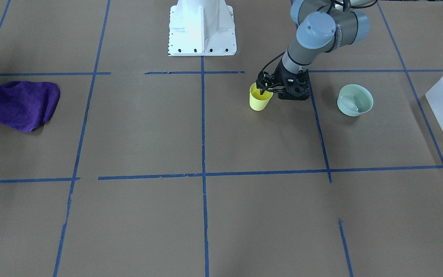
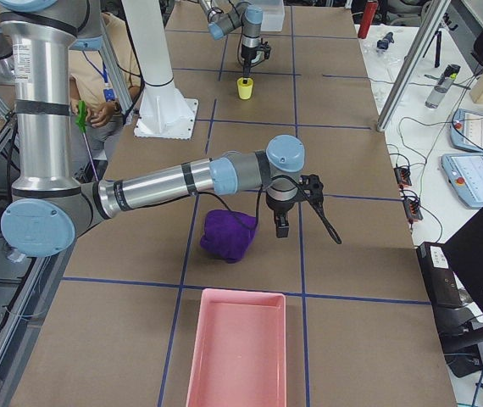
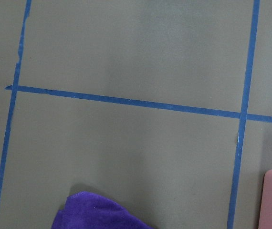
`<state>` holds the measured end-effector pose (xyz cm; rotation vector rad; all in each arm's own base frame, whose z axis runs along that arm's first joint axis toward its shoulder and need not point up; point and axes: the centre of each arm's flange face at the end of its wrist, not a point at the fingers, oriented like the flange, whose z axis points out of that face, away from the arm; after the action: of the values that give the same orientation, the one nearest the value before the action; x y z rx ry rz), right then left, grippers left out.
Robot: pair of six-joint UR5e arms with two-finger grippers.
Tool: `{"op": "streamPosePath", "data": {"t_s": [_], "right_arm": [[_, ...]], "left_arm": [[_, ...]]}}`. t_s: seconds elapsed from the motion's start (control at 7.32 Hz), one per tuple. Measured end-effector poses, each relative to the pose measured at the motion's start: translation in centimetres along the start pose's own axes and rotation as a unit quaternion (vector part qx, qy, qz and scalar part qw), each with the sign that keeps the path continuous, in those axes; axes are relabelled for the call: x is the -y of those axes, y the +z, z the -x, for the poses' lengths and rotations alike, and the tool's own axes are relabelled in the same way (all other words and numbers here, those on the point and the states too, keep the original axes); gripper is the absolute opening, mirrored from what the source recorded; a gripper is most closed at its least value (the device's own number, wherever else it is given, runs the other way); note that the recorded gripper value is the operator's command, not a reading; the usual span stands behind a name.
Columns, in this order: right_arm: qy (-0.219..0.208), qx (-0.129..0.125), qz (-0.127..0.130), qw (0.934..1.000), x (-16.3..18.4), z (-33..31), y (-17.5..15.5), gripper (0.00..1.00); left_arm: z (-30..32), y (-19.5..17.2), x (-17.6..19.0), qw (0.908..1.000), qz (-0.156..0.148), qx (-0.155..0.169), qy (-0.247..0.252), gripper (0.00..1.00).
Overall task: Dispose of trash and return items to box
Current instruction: 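Close the left gripper on the yellow paper cup's rim, then lift the yellow cup with the left gripper and drop it into the clear bin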
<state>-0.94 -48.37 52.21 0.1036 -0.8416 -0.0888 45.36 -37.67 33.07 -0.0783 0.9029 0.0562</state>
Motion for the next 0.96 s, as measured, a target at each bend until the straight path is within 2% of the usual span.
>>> {"op": "streamPosePath", "data": {"t_s": [0.14, 0.27, 0.41, 0.55, 0.96], "right_arm": [[0.000, 0.000, 0.000, 1.0000, 0.0, 0.0, 0.0, 1.00], [0.000, 0.001, 0.000, 1.0000, 0.0, 0.0, 0.0, 1.00], [-0.001, 0.001, -0.001, 1.0000, 0.0, 0.1, -0.1, 1.00], [-0.002, 0.001, -0.001, 1.0000, 0.0, 0.2, -0.1, 1.00], [-0.002, 0.001, -0.002, 1.0000, 0.0, 0.2, -0.2, 1.00]], "left_arm": [[-0.2, 0.6, 0.0, 1.0000, 0.000, -0.002, 0.003, 0.83], [-0.3, 1.0, 0.0, 1.0000, 0.000, -0.004, 0.006, 0.41], [-0.4, 1.3, 0.0, 1.0000, 0.001, -0.005, 0.007, 0.09], [-0.5, 1.3, 0.0, 0.9999, 0.000, -0.006, 0.008, 0.00], [-1.3, 1.0, 0.0, 0.9999, -0.002, -0.012, 0.011, 0.00]]}}
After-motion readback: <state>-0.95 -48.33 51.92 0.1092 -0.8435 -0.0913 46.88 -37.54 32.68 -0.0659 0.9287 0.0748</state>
